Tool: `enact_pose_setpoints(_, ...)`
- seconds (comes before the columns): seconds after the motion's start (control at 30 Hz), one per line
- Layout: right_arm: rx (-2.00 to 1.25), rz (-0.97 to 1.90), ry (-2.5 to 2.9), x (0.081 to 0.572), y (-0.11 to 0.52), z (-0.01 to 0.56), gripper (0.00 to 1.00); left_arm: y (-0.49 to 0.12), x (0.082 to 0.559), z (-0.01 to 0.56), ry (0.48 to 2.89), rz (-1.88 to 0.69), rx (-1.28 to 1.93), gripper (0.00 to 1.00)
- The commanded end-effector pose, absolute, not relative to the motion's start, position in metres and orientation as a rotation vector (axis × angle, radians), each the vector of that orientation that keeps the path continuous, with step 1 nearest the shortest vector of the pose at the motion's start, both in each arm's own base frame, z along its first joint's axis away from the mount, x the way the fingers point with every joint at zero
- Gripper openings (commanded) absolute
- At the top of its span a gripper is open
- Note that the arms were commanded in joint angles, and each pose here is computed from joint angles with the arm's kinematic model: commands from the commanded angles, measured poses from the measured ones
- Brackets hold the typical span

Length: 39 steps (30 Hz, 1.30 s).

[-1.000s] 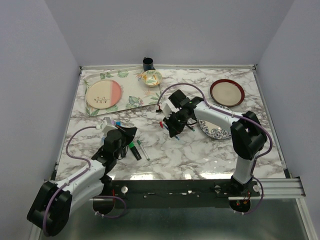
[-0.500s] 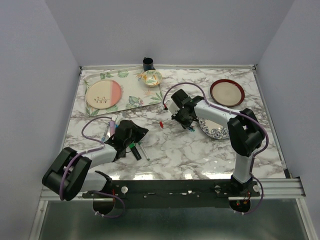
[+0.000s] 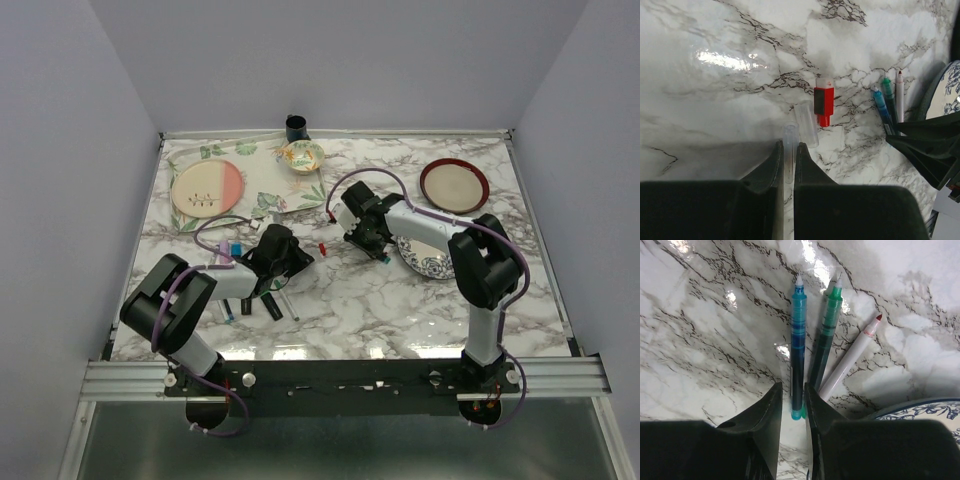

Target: Open the pen caps

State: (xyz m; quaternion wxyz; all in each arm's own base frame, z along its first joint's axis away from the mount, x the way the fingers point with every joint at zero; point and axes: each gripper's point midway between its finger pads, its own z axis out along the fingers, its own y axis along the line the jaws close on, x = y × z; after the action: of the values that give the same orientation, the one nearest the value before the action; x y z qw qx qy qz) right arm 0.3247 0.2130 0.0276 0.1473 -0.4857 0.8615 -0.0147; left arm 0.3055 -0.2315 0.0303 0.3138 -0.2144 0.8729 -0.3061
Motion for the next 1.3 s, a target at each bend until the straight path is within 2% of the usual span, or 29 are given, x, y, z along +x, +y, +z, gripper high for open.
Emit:
enact_pose_setpoints(0.0,-1.404,-0.131,2.488,0.331,0.204,0.018,0.32,-0.230,0.297,0.015,2.375,-0.740,-0.535,0.13)
enact_pose_setpoints(0.53,-1.326,-0.149,2.455,0.342,0.198,0.038,0.32,-0.223,0.296,0.021,2.360,-0.706,-0.545,0.39)
enact_pose_setpoints(0.7,-1.352,0.003,2.433,0.333,0.213,0.050,0.33,-0.221,0.295,0.028,2.344,-0.706,-0.538,0.51)
enact_pose_setpoints(0.97,-1.391,0.256,2.315,0.318,0.239,0.082,0.35,-0.209,0.296,0.048,2.292,-0.662,-0.512,0.61)
enact_pose_setpoints(1.1,-1.434,0.416,2.248,0.303,0.254,0.097,0.36,-0.191,0.292,0.058,2.272,-0.575,-0.514,0.71)
enact_pose_setpoints(1.27,-1.475,0.639,2.144,0.280,0.273,0.119,0.38,-0.169,0.283,0.077,2.220,-0.512,-0.527,0.75)
